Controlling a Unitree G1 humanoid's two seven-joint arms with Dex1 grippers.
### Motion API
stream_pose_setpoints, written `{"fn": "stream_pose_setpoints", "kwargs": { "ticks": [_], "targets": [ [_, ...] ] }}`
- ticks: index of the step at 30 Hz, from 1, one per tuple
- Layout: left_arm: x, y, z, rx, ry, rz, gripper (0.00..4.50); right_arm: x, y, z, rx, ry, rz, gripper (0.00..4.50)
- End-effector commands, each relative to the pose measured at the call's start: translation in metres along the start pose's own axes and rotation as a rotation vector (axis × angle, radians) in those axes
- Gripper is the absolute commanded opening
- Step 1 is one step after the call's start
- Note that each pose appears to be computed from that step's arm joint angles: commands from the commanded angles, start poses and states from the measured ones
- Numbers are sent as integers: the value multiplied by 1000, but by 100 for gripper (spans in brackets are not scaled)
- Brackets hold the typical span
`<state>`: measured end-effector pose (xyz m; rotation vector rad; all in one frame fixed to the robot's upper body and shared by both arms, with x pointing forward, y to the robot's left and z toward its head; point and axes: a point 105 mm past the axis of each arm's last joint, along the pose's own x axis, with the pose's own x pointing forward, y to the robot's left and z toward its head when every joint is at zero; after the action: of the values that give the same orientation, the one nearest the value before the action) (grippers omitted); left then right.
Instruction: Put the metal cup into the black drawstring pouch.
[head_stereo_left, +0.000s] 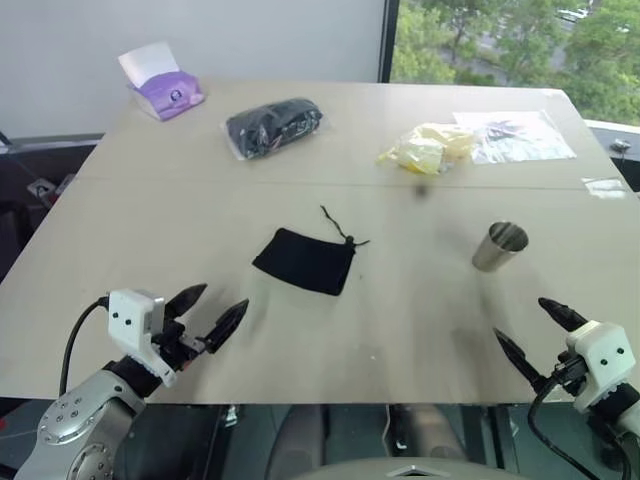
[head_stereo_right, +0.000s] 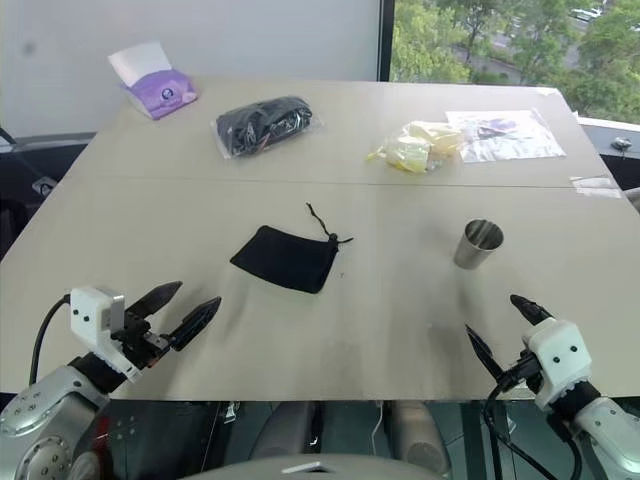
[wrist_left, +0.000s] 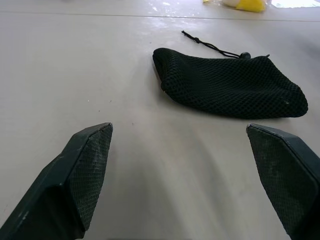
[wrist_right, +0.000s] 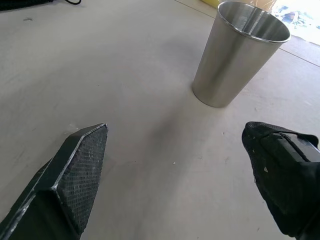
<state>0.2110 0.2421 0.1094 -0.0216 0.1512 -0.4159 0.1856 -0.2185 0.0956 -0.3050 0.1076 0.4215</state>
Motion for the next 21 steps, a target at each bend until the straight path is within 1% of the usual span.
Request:
{"fn": "stream_pose_setpoints", "kwargs": {
  "ticks": [1, 4, 5, 8, 9, 10, 12, 13, 15, 17, 18, 21],
  "targets": [
    [6, -3, 13, 18, -39, -29, 447, -1, -4, 18, -36, -60, 12, 450],
    [21, -15, 22, 41, -49, -71, 447, 4, 4, 34, -30, -108, 72, 450],
    [25, -17, 24, 63, -44, -64, 447, 5, 6, 37, -28, -115, 87, 450],
    [37, -25, 34, 47, -52, -68, 447, 10, 13, 44, -19, -132, 122, 450],
    [41, -30, 34, 48, -29, -76, 447, 11, 14, 46, -19, -136, 132, 450],
    [47, -35, 34, 108, 20, -74, 447, 13, 16, 47, -18, -140, 147, 450],
    [55, -41, 31, 154, 120, -70, 447, 15, 20, 48, -16, -146, 175, 450],
    [61, -49, 33, 193, 164, -100, 447, 16, 21, 48, -15, -147, 185, 450],
    [70, -60, 32, 203, 245, -164, 447, 18, 24, 48, -20, -149, 200, 450],
    [82, -65, 34, 217, 285, -188, 447, 20, 26, 49, -19, -154, 201, 450],
    [90, -67, 33, 238, 314, -184, 447, 20, 27, 49, -19, -158, 200, 450],
    [110, -71, 23, 215, 422, -167, 447, 21, 28, 49, -18, -165, 196, 450]
  ]
}}
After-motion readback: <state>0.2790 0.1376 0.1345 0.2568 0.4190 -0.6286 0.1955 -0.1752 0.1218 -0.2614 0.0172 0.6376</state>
